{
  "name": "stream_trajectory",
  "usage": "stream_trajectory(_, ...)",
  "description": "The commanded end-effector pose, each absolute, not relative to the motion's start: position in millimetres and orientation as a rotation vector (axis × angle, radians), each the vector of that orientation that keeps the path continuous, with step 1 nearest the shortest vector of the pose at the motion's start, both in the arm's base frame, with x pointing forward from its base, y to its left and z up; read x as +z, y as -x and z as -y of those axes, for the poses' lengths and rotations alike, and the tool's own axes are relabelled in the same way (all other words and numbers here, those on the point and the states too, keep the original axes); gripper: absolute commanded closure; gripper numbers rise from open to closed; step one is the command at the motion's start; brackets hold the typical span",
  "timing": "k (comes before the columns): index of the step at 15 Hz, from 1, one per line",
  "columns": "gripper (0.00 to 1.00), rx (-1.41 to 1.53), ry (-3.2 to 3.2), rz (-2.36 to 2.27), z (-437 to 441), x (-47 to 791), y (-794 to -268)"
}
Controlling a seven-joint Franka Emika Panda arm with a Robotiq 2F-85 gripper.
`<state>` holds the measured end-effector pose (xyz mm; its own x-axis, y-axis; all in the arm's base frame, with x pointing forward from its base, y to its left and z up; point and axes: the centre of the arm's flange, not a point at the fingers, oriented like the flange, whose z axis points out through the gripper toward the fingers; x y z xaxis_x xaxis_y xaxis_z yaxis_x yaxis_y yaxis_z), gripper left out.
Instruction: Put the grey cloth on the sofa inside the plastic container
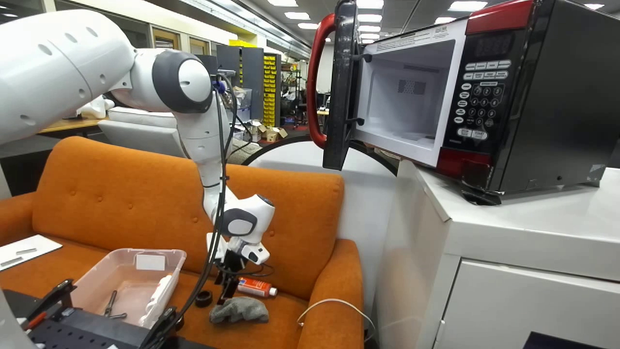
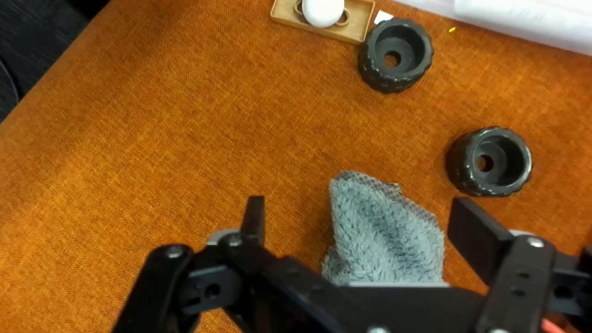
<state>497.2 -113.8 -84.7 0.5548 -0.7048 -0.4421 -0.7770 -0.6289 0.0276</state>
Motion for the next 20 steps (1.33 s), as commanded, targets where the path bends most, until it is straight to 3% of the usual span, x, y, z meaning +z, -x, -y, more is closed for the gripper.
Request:
stream_trajectory(1,0.00,0.625,2.601,-1.345,127,-112,-509)
stream_trajectory(20,0.00,0.507,2.576,-1.487,146,-150,-526)
